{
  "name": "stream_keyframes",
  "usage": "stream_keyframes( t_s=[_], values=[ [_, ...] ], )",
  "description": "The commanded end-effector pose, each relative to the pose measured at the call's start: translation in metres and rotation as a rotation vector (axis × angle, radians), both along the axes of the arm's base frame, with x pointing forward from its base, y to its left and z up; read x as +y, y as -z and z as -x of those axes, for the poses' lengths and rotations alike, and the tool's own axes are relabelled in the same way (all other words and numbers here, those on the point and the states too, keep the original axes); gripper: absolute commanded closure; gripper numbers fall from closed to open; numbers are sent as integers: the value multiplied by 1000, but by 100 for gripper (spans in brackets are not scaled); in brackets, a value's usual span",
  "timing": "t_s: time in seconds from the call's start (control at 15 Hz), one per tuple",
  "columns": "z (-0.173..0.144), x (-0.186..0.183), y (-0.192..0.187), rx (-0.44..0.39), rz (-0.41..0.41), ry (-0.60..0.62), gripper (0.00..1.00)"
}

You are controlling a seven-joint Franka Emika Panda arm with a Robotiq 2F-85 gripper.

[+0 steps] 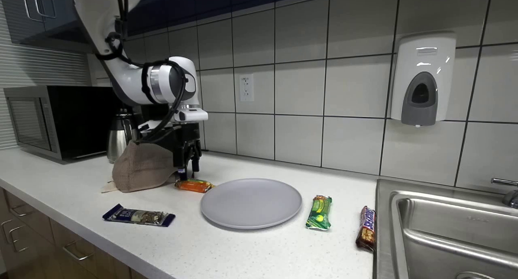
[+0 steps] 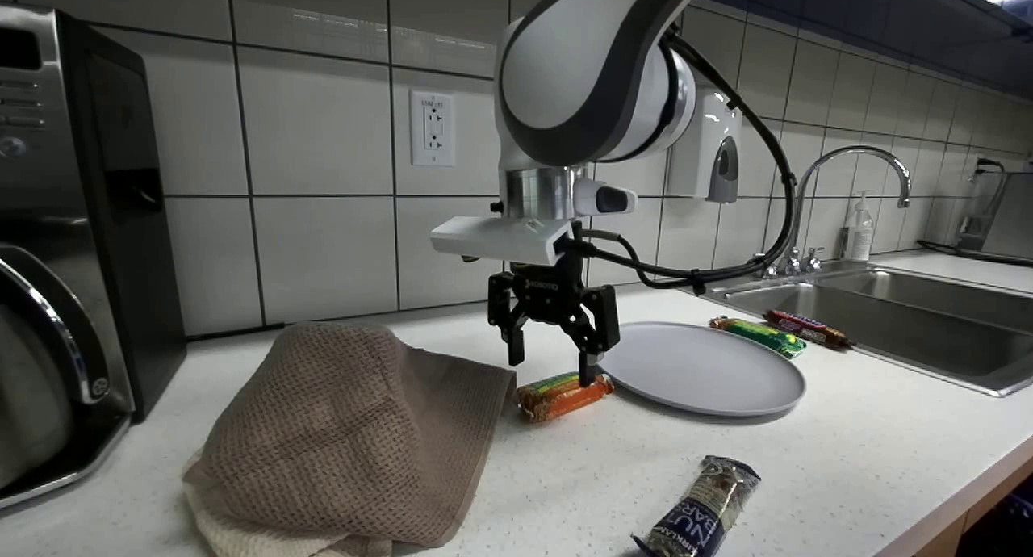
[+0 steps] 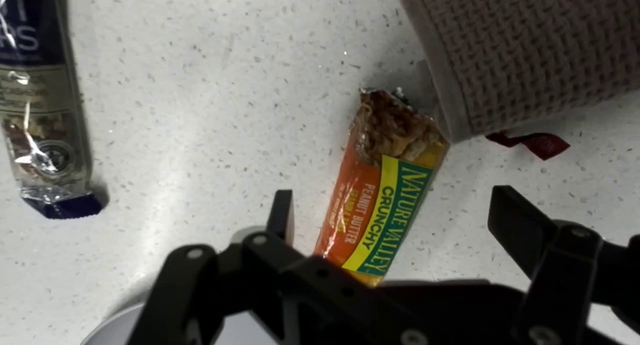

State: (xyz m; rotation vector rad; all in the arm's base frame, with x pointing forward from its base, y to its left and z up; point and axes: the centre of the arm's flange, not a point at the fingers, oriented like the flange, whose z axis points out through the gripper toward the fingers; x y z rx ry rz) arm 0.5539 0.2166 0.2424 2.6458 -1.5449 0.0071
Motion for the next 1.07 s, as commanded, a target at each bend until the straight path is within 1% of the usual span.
stream_keyframes(
  t_s=[0.0,0.8,0.87,0.93,1.0],
  values=[
    [-2,-1,5,-3,-6,49,0],
    [-4,-8,20,0,-5,81,0],
    [-4,-8,20,-1,-5,84,25],
    [-5,-8,21,-1,-4,84,28],
    [-6,-8,21,-2,-4,85,34]
  ],
)
